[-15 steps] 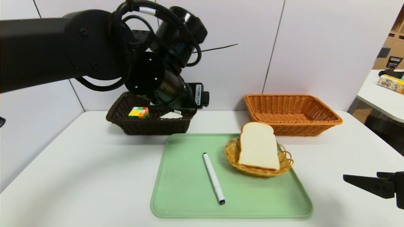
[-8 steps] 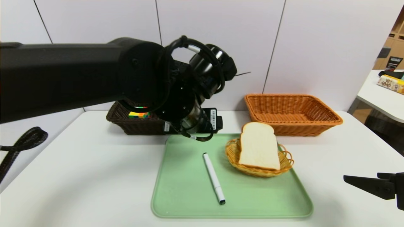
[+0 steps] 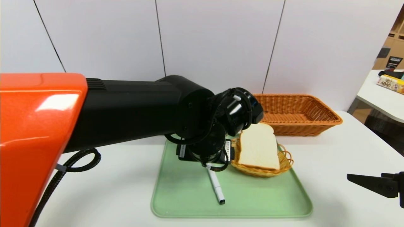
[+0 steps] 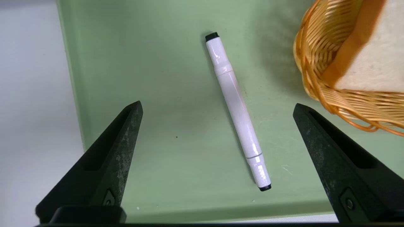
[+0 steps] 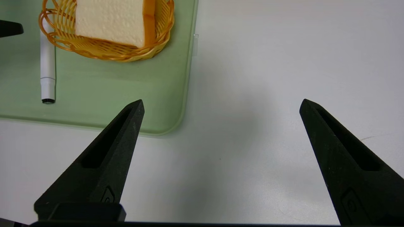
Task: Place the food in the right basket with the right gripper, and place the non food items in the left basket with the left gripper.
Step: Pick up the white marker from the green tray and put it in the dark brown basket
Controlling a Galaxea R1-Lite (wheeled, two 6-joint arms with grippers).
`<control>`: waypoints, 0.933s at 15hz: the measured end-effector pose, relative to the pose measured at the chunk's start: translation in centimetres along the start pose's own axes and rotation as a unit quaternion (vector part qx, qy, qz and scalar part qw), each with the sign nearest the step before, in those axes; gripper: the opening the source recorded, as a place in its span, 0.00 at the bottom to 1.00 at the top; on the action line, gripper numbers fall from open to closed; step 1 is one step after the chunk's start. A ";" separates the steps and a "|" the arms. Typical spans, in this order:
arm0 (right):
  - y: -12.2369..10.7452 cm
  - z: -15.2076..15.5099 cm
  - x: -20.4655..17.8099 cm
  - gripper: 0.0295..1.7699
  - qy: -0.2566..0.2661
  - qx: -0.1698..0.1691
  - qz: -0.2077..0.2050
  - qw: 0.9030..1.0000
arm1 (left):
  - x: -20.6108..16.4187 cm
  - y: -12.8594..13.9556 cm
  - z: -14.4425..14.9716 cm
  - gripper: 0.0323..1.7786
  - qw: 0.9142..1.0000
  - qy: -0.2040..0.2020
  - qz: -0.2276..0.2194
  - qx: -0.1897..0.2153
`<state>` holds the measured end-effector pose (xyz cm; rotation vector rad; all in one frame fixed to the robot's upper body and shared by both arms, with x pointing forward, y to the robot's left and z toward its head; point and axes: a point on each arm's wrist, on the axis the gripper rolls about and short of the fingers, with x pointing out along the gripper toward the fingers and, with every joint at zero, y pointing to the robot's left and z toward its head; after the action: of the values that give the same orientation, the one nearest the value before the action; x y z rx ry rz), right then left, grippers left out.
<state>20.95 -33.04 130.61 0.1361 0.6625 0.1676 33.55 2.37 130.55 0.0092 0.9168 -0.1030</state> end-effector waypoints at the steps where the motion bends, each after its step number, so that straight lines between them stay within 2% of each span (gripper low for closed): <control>1: 0.0 0.0 0.0 0.96 0.000 0.001 -0.001 1.000 | 0.5 -0.3 -0.3 0.95 1.000 0.005 0.003 -0.002; 14: -0.1 -0.1 0.1 0.96 0.003 0.001 -0.001 1.000 | 4.5 -1.6 -2.1 0.95 0.998 0.047 0.027 -0.010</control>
<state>20.93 -33.07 130.46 0.1372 0.6680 0.1651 34.42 0.46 125.74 0.0200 1.0106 -0.0436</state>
